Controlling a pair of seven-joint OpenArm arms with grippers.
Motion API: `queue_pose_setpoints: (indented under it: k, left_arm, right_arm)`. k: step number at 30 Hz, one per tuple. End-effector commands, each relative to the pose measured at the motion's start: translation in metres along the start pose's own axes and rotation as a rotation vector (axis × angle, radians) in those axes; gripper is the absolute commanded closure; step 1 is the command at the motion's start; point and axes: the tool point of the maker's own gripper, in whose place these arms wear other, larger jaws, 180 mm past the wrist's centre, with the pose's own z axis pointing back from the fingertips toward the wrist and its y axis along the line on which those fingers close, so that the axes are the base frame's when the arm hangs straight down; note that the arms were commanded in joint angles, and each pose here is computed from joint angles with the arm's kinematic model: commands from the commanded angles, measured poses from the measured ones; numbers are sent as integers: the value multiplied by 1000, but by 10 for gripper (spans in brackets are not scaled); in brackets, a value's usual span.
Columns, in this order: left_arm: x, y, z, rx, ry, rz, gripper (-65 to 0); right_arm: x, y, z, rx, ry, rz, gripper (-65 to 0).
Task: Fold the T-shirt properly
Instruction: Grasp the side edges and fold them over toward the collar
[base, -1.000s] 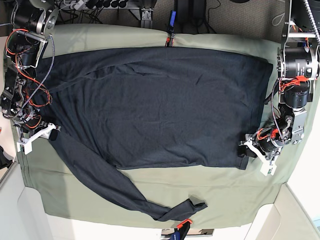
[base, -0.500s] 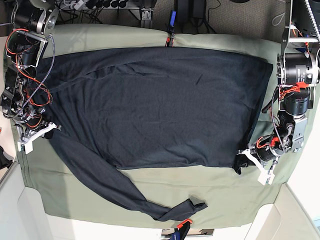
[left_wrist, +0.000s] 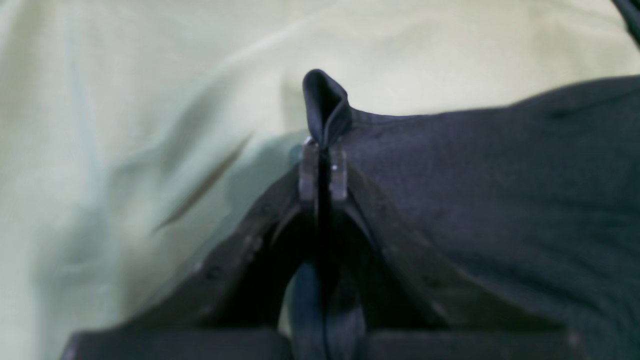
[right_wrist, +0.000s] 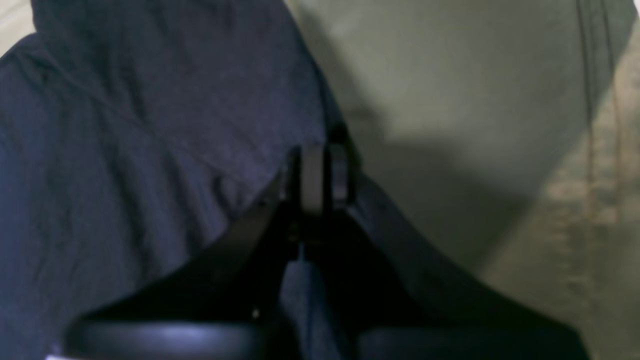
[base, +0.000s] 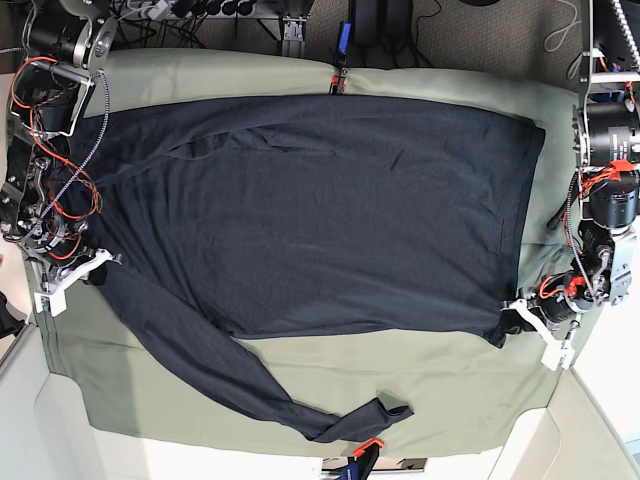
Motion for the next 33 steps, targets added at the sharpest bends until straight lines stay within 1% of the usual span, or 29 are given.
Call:
queue_pose_setpoints:
  k: [1,3,6,12,15,18,24,29,33]
  left_arm:
    - [26,1,9,-12,-47,-19,0]
    - [23,-3,12,-21,-22,-41,0]
    - [20,-9,19,-31,-30,-102,0]
    - [5,-28,48,-49,-35,-302,0]
    - [-11,-38,66,-63,-11,-403,0]
    - [-24,-37,81,-61,24,-469,0]
    - [-48,-23,97,-42,98,-501,0]
    - [-62,-19,100,-38,135,-504,0]
    - [-79,-16,105,-37,197,-511,0]
  right_arm:
    - [30,-2,9,0,-73,27,0]
    - [36,-2,14,-8,-82,45,0]
    - [39,-3,22,-16,-85,66,0]
    - [18,-8,35,-30,-64,89,0]
    - [6,-16,46,-50,-57,116,0]
    - [0,-23,60,-69,-57,149,0]
    - [-16,-33,78,-95,-37,191,0]
    - [-34,-45,87,-122,-15,169,0]
    - [-43,-59,98,-148,-12,145,0]
